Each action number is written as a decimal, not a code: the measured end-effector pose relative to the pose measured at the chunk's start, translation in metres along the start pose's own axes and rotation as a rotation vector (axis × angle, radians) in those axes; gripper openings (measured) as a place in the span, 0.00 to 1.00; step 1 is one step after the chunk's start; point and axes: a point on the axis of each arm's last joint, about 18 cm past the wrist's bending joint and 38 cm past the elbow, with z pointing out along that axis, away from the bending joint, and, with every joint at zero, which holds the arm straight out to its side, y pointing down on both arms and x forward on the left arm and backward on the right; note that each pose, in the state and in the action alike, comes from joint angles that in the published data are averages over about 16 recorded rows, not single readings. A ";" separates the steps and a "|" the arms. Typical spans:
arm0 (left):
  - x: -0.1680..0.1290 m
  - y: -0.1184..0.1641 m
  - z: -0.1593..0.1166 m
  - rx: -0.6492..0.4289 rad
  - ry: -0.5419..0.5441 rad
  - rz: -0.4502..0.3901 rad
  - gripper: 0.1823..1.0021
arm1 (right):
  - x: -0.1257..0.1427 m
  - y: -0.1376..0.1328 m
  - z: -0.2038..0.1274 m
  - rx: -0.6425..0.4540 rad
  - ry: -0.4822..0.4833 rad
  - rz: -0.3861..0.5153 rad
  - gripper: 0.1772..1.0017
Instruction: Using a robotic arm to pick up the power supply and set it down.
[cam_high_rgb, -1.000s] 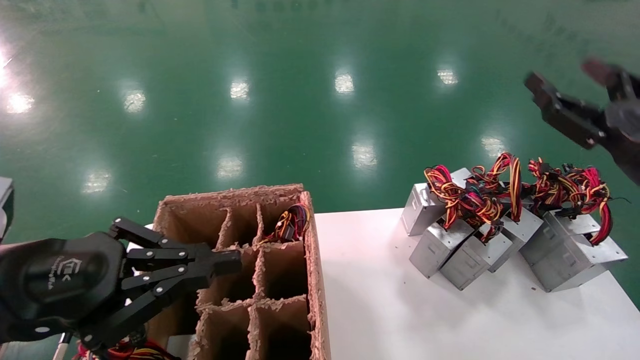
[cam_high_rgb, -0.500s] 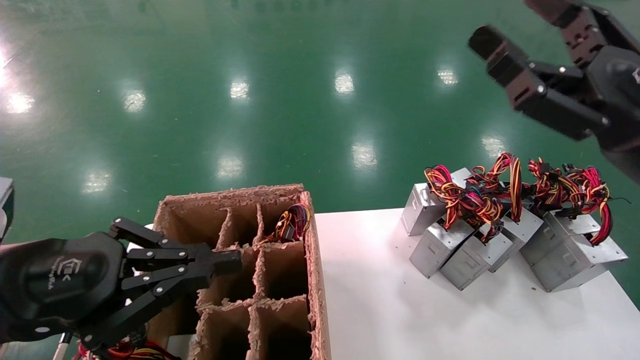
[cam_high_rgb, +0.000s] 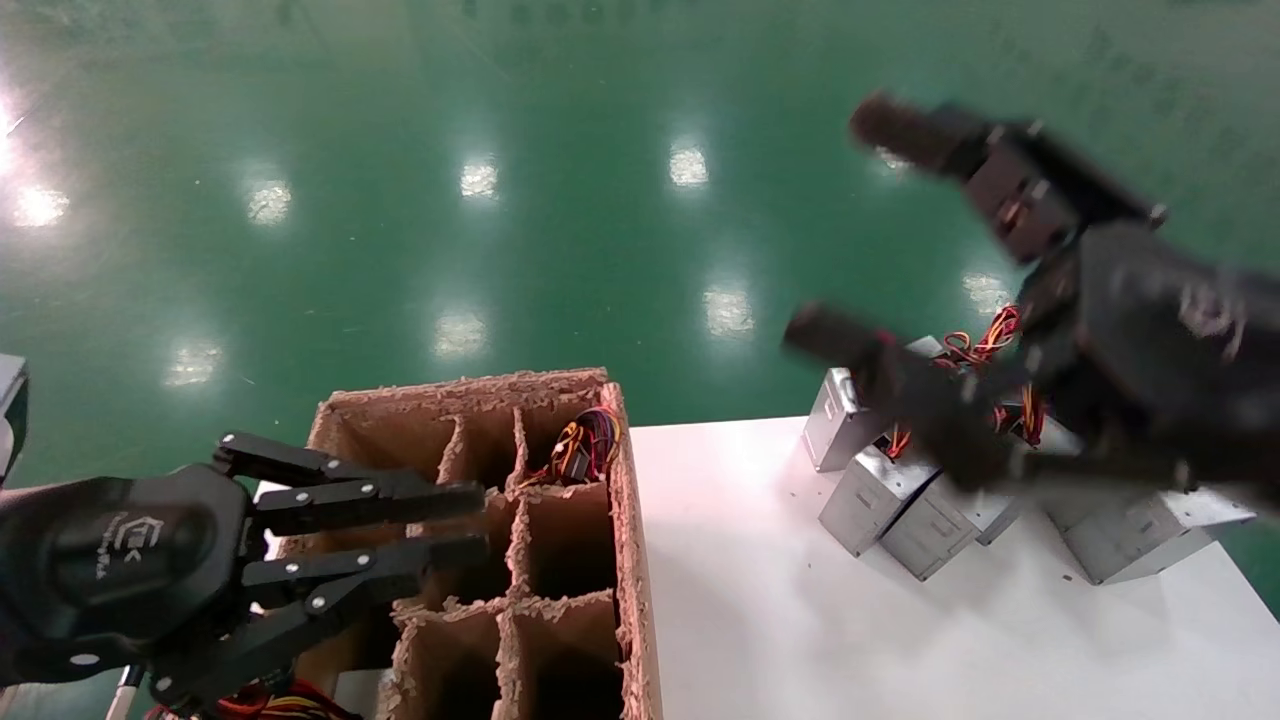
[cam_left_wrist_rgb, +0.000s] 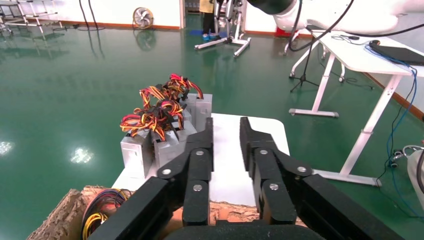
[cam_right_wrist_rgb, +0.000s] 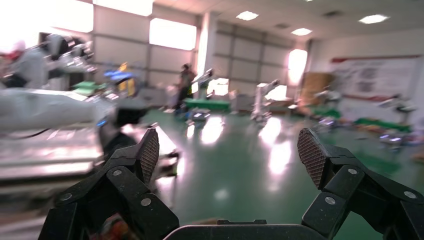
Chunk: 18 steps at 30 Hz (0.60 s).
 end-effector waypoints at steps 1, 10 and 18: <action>0.000 0.000 0.000 0.000 0.000 0.000 0.12 | -0.003 0.001 0.001 -0.013 -0.021 0.007 1.00; 0.000 0.000 0.000 0.000 0.000 0.000 0.29 | -0.024 0.017 -0.001 -0.172 -0.158 0.081 1.00; 0.000 0.000 0.000 0.000 0.000 0.000 0.46 | -0.031 0.032 -0.010 -0.312 -0.193 0.142 1.00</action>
